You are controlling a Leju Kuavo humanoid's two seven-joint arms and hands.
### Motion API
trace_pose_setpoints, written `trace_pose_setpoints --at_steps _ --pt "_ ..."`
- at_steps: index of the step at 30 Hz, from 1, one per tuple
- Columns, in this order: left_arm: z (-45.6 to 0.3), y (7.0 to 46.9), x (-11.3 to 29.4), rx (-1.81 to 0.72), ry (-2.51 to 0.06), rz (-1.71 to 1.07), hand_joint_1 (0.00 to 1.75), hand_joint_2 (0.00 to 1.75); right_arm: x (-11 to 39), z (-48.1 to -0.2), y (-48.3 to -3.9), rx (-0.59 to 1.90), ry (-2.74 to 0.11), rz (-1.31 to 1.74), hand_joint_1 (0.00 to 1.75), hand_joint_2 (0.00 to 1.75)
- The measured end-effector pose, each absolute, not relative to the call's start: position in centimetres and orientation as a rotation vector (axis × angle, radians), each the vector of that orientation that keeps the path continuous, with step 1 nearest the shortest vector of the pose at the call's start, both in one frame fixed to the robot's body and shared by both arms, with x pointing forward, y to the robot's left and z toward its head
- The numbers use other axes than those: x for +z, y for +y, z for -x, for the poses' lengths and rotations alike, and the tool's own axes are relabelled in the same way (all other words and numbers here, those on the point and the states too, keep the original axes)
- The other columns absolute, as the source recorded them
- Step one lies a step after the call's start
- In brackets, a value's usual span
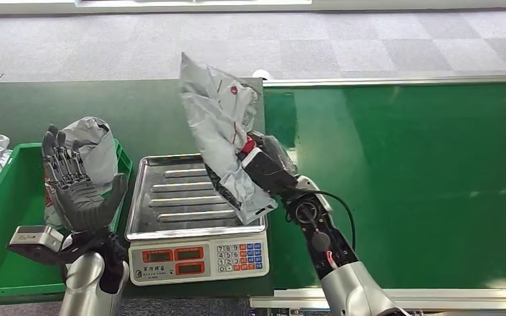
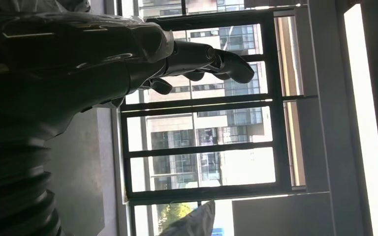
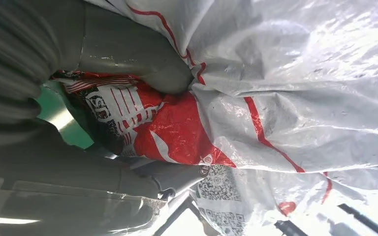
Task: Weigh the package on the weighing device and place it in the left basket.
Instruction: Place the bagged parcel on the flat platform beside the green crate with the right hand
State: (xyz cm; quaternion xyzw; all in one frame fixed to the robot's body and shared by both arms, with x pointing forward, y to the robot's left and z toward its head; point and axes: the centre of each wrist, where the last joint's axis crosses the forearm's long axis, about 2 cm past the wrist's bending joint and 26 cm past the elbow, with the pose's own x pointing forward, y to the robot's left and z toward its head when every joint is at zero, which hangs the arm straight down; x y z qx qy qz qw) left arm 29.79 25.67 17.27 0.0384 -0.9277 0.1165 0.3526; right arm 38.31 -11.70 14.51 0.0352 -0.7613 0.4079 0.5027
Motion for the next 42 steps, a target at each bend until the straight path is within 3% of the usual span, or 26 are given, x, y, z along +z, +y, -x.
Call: trace_pose_setpoints --at_steps 8,9,12,13,42 --pt "-29.8 26.5 18.1 0.312 -2.426 -0.149 0.00 1.75 14.8 -37.2 -7.8 1.299 -1.813 -0.041 1.75 1.75" --pt "-29.8 26.6 18.1 0.314 -2.428 -0.154 0.00 1.75 14.9 -37.1 -7.5 1.328 -1.809 -0.038 1.45 1.75" --pt "-29.6 26.8 18.2 0.321 -2.429 -0.167 0.00 1.75 14.9 -36.9 -7.0 1.386 -1.793 -0.033 0.14 1.75" --pt "-29.5 26.9 18.1 0.323 -2.428 -0.172 0.00 1.75 14.9 -36.9 -6.8 1.400 -1.785 -0.024 0.00 1.75" --pt "-27.3 28.0 17.4 0.317 -2.393 -0.252 0.00 1.75 14.7 -36.9 -7.1 1.344 -1.789 0.000 0.00 1.75"
